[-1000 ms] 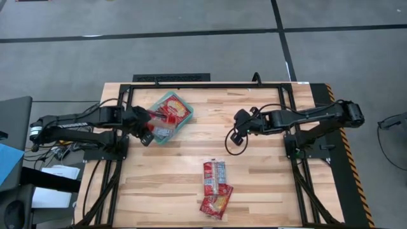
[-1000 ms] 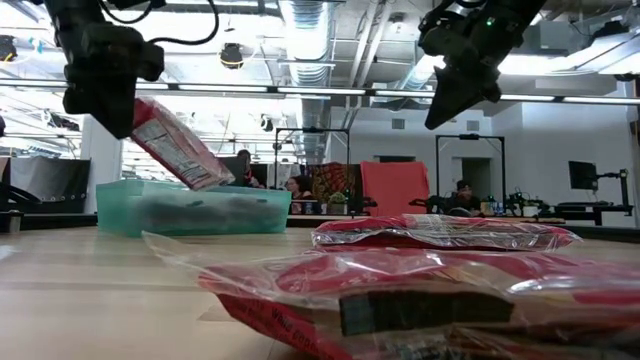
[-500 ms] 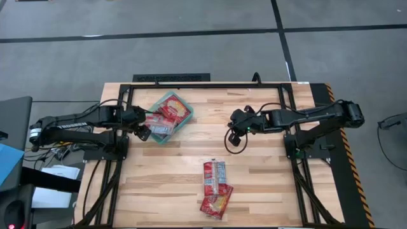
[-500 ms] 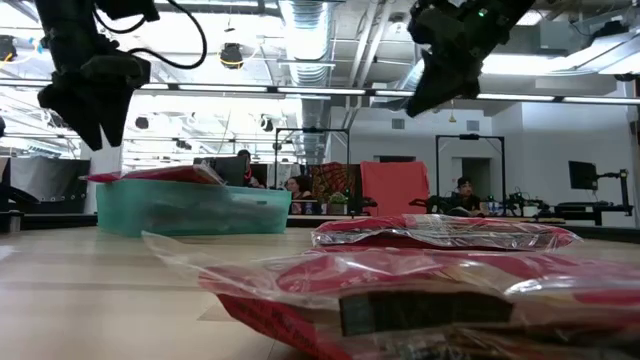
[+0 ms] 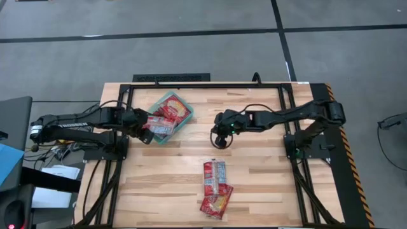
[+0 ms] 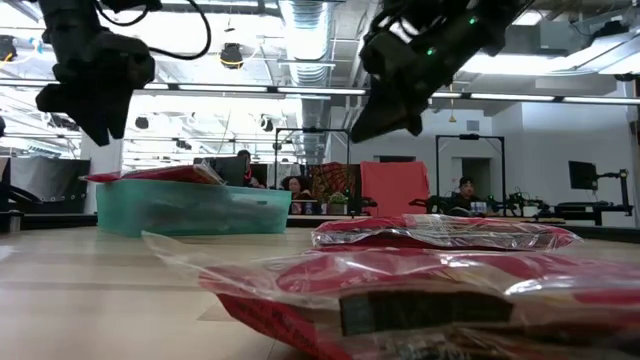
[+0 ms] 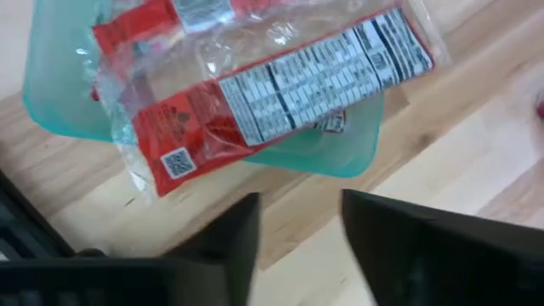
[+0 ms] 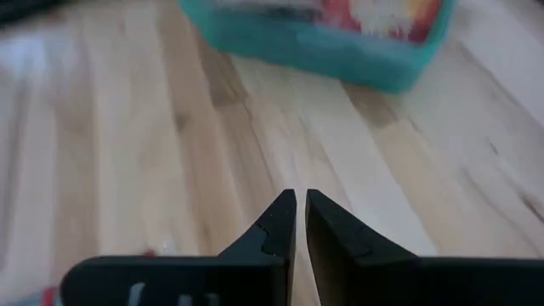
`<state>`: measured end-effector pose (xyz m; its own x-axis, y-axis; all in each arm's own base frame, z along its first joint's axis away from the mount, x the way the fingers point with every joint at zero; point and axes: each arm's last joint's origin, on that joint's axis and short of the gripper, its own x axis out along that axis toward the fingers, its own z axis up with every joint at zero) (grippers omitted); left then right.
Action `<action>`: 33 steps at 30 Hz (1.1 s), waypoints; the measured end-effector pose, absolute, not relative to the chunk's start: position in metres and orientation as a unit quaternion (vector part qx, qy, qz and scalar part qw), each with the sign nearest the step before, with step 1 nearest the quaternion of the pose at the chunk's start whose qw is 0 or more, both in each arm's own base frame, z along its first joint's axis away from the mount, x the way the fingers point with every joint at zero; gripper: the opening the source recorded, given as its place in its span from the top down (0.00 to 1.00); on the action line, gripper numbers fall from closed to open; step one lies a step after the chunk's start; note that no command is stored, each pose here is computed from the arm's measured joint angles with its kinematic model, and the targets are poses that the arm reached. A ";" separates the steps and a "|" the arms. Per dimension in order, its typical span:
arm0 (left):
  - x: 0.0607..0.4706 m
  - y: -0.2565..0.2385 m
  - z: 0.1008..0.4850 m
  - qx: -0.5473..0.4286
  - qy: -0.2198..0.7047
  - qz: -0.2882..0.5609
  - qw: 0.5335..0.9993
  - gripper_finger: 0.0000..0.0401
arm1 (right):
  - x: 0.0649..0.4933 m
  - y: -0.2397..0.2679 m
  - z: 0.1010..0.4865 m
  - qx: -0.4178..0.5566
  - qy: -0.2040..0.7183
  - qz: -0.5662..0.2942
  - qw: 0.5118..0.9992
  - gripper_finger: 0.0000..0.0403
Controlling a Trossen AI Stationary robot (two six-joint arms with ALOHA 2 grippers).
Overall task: Sort popcorn bags into baskets
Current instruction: Put the red popcorn bag into the blue bin
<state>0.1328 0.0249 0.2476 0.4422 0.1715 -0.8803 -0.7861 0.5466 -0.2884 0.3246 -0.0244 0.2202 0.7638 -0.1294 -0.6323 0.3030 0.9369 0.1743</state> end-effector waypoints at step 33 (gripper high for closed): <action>0.132 0.026 0.237 -0.342 0.388 0.399 0.757 1.00 | 0.326 -0.044 0.213 0.102 0.332 -0.128 0.929 0.86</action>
